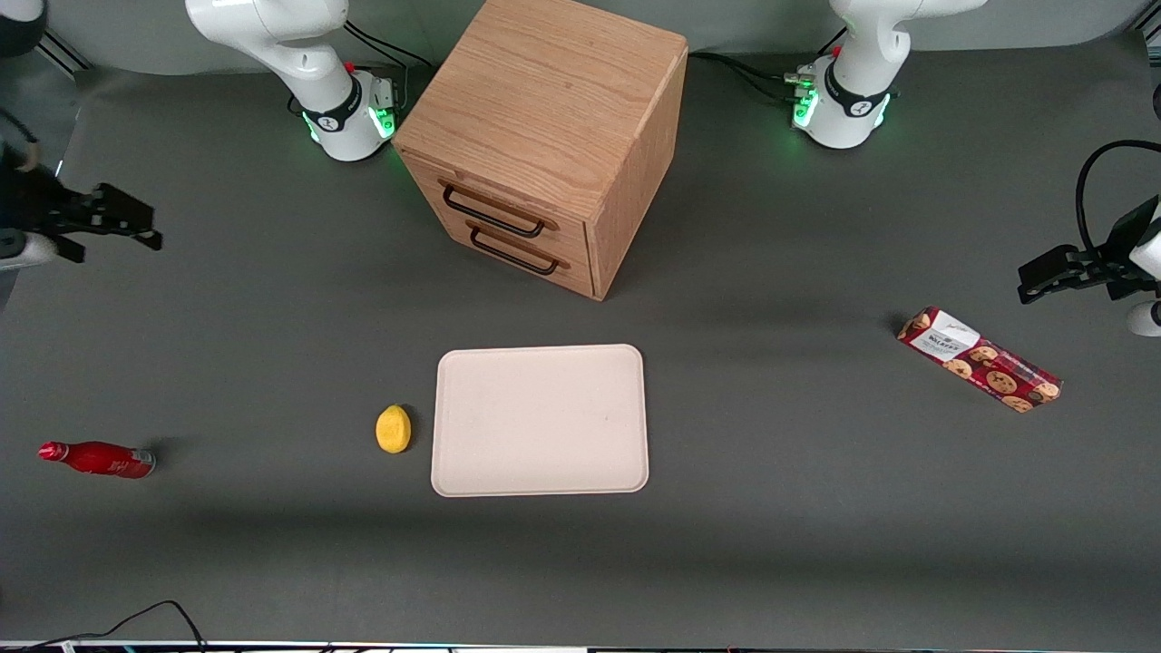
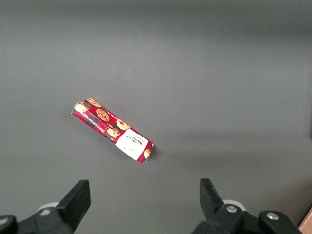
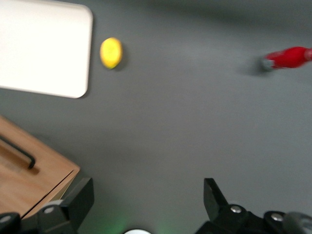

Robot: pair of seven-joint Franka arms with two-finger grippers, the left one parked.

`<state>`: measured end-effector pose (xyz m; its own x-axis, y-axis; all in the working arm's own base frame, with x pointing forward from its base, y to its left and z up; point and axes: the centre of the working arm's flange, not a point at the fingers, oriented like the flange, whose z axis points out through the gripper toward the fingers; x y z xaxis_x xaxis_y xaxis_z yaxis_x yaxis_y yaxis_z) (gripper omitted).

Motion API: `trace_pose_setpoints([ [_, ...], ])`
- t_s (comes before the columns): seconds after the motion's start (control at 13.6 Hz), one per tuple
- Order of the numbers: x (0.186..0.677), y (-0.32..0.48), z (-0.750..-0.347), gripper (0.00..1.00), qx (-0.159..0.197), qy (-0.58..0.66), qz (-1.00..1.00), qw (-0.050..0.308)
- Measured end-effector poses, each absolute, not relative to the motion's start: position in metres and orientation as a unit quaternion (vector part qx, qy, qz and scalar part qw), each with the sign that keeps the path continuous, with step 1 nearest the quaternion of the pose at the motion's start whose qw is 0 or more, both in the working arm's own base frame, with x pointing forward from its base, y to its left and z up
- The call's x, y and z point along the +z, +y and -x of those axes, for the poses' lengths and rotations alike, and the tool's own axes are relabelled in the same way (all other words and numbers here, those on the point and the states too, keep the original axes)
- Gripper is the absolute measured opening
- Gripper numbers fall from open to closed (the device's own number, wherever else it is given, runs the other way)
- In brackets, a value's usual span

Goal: Open upper drawer
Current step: 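Move the right gripper to the upper drawer's black handle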

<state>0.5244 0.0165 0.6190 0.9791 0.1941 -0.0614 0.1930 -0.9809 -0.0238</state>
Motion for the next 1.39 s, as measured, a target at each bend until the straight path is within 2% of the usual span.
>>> trace_pose_setpoints([
  [0.44,0.614,0.148,-0.495,1.00,0.073,-0.212,0.972,0.070],
  [0.73,0.609,0.217,-0.474,1.00,0.078,-0.277,0.955,0.073],
  [0.88,0.601,0.237,-0.475,1.00,0.075,-0.288,0.951,0.084],
  [1.25,0.567,0.270,-0.496,1.00,0.068,-0.316,0.932,0.162],
  [1.39,0.549,0.278,-0.503,1.00,0.077,-0.326,0.926,0.176],
])
